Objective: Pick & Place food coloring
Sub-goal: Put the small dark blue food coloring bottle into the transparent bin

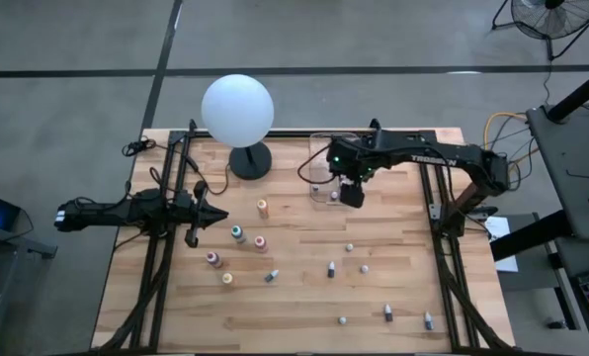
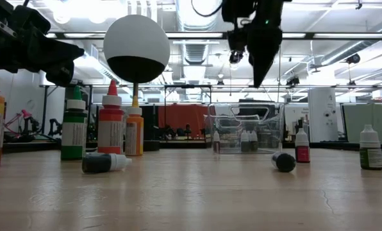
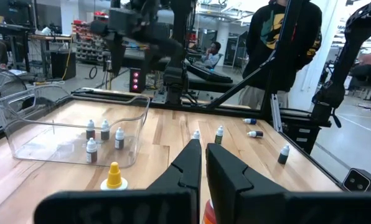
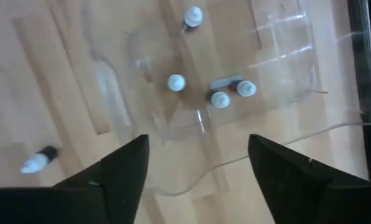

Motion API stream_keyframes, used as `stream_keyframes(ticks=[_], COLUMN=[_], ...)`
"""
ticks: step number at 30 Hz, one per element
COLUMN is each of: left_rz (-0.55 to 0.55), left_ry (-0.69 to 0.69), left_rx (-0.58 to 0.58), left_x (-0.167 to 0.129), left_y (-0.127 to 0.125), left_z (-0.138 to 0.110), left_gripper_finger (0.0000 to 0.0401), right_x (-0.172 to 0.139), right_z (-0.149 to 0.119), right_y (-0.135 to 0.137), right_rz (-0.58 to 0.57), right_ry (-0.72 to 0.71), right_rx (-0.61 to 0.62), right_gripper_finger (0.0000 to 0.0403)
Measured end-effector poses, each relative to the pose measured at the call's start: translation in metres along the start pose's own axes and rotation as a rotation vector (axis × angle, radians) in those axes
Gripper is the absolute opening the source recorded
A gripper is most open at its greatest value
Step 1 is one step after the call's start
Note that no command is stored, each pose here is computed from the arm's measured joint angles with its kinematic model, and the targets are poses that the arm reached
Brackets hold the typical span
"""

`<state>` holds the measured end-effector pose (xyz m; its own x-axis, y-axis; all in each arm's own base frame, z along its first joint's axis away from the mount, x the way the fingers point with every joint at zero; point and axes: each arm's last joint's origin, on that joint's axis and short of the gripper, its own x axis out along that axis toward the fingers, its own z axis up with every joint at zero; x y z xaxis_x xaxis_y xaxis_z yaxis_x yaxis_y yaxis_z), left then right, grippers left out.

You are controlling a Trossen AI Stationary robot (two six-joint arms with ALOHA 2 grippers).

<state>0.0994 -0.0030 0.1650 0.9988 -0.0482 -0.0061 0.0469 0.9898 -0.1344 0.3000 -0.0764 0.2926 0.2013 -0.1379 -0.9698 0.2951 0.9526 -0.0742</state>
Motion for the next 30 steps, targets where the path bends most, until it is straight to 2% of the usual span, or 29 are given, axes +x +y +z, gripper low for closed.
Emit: stream_keyframes(ticks=[5,10,19,30], left_rz=[0.0,0.0,0.0,0.0], left_ry=[0.0,0.0,0.0,0.0], left_rx=[0.0,0.0,0.0,0.0], left_x=[0.0,0.0,0.0,0.0], left_y=[0.0,0.0,0.0,0.0], left_z=[0.0,0.0,0.0,0.0], left_gripper_finger=[0.0,0.0,0.0,0.0], right_x=[-0.017,-0.031,-0.055,-0.069], right_z=[-0.011,-0.026,-0.058,-0.088], right_y=[0.023,0.049,0.093,0.138], right_rz=[0.024,0.055,0.116,0.203], right_ry=[-0.018,0.009,0.039,0.074], right_rx=[-0.009,-0.022,-0.081,-0.103], right_gripper_finger=[0.0304,0.0319,0.0312,0.0302])
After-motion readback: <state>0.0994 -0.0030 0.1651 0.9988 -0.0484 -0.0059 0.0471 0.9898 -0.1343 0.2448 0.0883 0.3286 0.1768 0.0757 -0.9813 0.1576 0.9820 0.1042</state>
